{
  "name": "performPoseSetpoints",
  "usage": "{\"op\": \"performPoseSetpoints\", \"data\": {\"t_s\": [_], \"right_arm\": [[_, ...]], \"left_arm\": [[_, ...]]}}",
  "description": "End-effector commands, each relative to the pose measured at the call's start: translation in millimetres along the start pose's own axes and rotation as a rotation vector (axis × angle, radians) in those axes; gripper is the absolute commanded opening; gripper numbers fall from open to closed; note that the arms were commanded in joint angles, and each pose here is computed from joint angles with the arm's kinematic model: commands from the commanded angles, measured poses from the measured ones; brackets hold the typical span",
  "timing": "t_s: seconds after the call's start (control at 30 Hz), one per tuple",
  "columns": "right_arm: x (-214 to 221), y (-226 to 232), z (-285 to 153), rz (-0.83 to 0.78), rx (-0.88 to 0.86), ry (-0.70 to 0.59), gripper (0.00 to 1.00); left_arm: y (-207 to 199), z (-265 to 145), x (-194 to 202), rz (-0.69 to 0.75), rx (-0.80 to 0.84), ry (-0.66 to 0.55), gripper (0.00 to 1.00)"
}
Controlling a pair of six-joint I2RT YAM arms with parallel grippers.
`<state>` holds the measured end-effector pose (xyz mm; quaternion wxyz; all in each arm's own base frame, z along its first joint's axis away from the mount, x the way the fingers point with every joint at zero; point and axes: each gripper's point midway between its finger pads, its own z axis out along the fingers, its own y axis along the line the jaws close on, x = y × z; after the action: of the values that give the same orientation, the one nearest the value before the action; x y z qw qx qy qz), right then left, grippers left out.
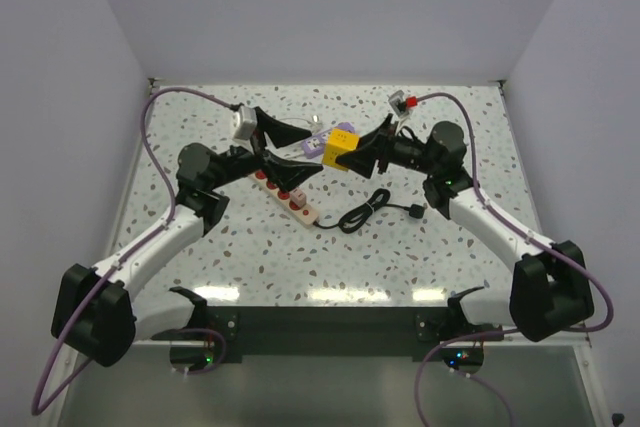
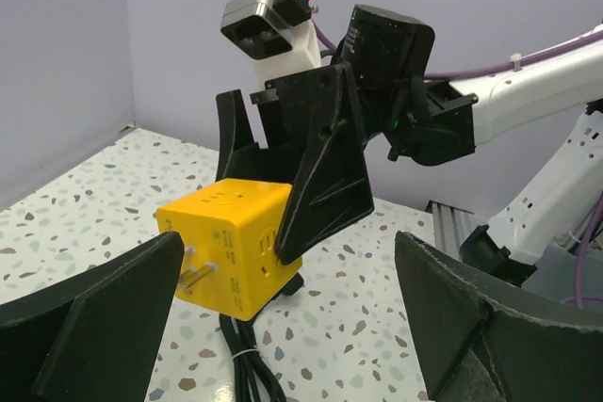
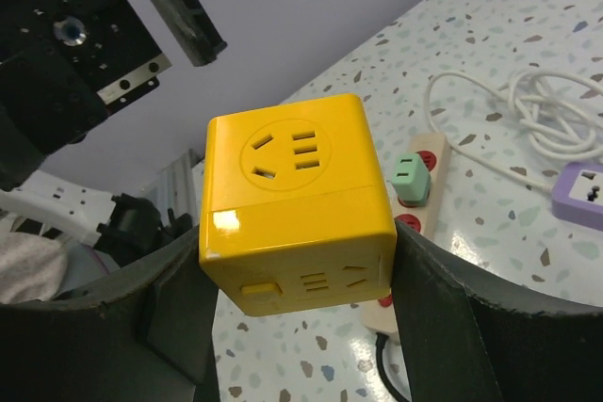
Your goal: Insert the plug
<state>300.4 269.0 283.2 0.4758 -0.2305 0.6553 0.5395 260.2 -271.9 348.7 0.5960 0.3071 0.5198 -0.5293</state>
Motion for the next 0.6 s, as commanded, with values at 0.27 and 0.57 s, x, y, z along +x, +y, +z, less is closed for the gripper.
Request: {"op": "performPoseSetpoints", "data": {"t_s": [0.27,0.57], "right_arm": [[-24,48,-1,-0.106,-0.242,0.046,0.0],[-15,55,-3,-0.152,-0.327,0.117,0.0]], "left_arm": [[14,7,7,0.039,0.005,0.027,1.0],[12,10,20,0.01,0.064,0.068,1.0]]}}
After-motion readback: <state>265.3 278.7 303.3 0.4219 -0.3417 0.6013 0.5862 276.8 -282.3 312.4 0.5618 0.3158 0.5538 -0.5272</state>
